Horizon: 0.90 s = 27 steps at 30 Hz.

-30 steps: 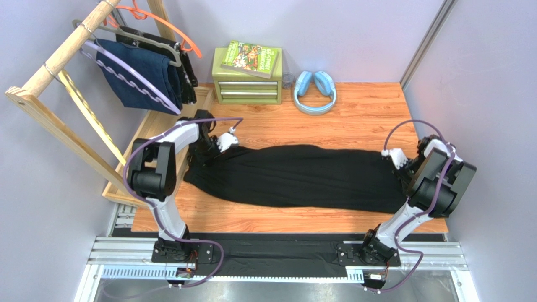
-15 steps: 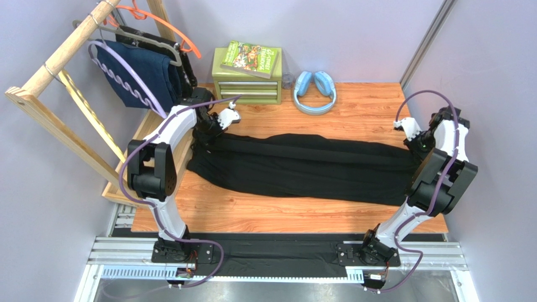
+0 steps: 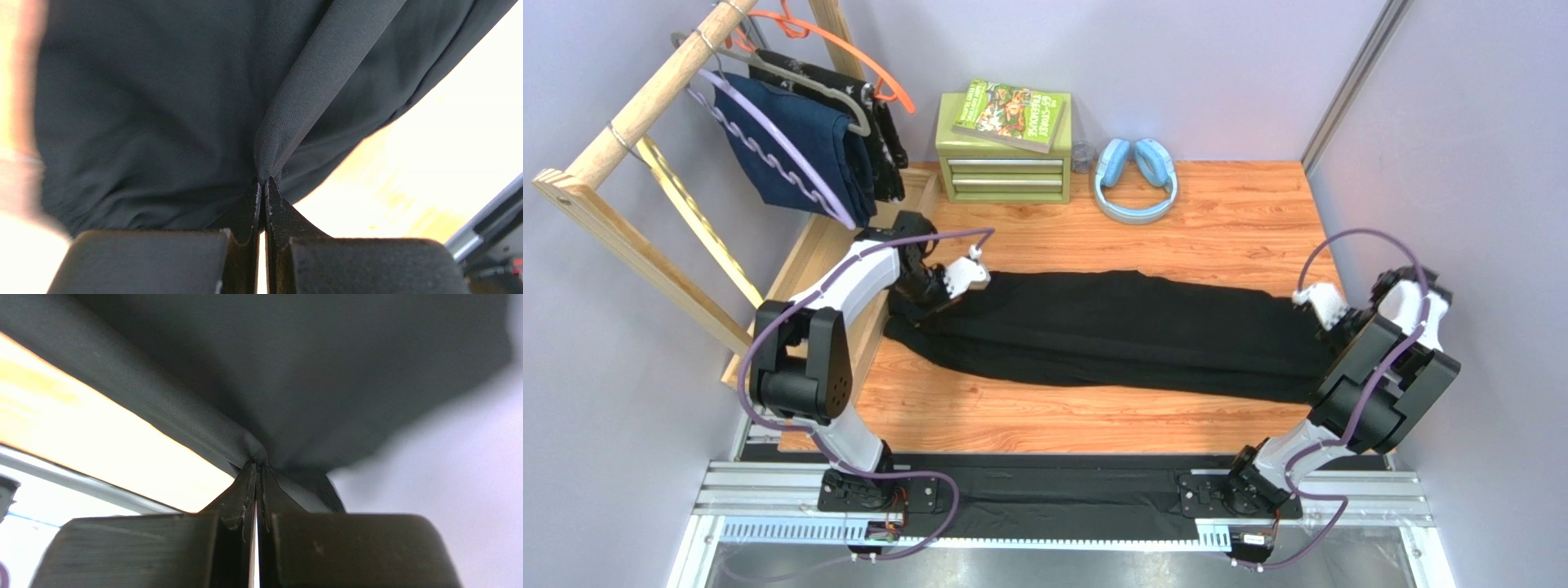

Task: Place the trousers on the hanger
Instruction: Fold the trousers

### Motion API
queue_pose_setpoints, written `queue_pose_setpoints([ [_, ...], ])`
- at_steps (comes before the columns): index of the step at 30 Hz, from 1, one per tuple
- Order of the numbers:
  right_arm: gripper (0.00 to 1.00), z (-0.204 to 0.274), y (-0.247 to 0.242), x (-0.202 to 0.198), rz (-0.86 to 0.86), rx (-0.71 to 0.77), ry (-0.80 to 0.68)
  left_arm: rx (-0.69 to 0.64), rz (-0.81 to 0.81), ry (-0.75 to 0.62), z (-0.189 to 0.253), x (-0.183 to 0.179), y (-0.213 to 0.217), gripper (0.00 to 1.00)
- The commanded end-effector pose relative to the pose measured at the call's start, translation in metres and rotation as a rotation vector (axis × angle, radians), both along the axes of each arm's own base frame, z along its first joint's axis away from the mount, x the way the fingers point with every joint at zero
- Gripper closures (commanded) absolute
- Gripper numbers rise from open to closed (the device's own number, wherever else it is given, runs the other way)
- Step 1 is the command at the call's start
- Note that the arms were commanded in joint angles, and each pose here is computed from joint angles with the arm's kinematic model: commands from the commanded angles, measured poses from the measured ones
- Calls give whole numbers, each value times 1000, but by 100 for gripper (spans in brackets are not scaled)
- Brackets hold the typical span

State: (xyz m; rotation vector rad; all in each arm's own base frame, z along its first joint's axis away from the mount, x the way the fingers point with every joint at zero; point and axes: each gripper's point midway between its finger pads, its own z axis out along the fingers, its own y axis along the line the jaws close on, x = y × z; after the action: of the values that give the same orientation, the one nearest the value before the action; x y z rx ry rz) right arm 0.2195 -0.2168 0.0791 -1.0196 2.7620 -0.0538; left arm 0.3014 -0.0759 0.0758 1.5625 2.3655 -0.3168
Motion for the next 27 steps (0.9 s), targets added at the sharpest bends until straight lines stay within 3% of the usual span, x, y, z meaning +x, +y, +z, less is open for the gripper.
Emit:
queue_pose_setpoints([
  [1,100,-34,-20,-16,85,-136,69,130,-40,58,-29,-15,29,100],
  [7,100,-35,-25,-4,36,-121,63,152,4,83,-41,-16,32,100],
  [13,100,2,-29,10,30,-115,19,84,36,-12,11,15,18,100],
  [18,100,14,-24,-8,68,-117,38,83,-23,-2,25,-13,21,100],
  [25,100,-24,-20,-38,102,-136,157,164,-39,102,-30,-42,37,100],
  [26,96,-26,-20,-42,110,-136,181,168,-43,118,-33,-44,38,98],
  [27,83,-29,-22,-44,104,-133,203,171,-52,139,-36,-48,39,84],
])
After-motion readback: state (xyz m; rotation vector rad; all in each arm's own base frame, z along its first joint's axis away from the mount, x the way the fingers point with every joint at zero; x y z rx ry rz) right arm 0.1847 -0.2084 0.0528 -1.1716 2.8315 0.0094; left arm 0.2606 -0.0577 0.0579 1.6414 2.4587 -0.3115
